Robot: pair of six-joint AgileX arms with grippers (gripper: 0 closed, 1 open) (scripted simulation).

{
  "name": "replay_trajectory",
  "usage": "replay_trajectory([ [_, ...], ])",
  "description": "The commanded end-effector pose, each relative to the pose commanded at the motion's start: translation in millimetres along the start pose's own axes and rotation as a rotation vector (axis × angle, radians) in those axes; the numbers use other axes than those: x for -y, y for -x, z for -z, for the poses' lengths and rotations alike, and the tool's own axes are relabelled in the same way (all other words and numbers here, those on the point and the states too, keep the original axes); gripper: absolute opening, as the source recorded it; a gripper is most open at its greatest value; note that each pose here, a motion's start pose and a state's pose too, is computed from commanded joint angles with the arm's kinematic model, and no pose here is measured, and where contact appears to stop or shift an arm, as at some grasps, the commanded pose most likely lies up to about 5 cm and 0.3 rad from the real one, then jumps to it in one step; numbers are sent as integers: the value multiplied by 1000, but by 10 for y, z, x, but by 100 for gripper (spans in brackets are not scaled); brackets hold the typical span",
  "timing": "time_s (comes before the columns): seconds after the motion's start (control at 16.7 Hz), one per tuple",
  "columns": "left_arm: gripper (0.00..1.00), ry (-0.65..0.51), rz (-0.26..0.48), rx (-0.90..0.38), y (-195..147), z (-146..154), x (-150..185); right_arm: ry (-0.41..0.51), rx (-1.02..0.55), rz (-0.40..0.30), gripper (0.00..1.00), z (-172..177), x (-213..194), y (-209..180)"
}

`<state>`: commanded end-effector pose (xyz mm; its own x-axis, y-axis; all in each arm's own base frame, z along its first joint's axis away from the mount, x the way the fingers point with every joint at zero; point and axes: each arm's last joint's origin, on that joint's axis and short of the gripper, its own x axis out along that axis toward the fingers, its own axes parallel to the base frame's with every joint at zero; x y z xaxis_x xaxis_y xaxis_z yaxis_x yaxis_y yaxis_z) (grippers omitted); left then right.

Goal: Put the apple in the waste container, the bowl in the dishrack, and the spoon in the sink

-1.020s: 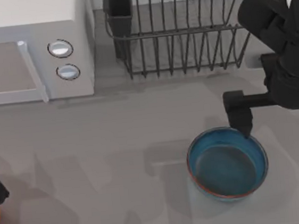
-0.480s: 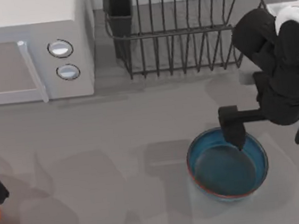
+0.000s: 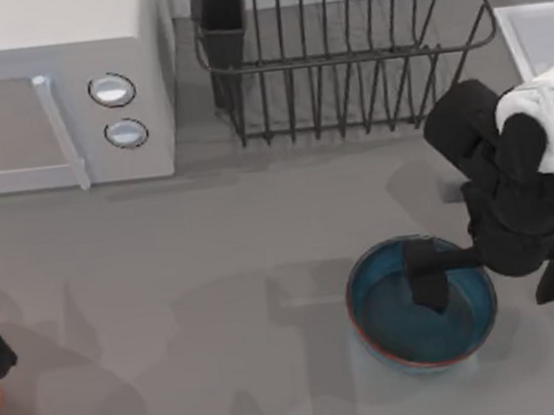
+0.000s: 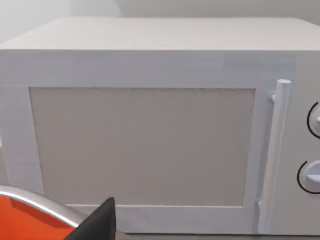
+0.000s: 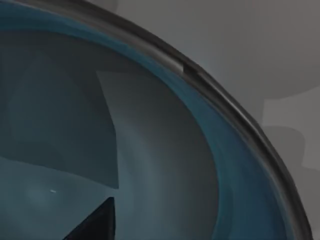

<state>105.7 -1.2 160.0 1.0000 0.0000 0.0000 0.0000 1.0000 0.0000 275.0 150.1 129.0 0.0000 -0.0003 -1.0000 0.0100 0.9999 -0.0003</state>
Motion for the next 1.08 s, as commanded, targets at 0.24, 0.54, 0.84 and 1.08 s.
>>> replay_trajectory([
  [0.24,100,0,0,0,0,0,0,0,0,0,85,0,0,0],
  [0.54,100,0,0,0,0,0,0,0,0,0,47,0,0,0],
  [0.84,100,0,0,0,0,0,0,0,0,0,10,0,0,0],
  [1.08,100,0,0,0,0,0,0,0,0,0,0,0,0,0],
])
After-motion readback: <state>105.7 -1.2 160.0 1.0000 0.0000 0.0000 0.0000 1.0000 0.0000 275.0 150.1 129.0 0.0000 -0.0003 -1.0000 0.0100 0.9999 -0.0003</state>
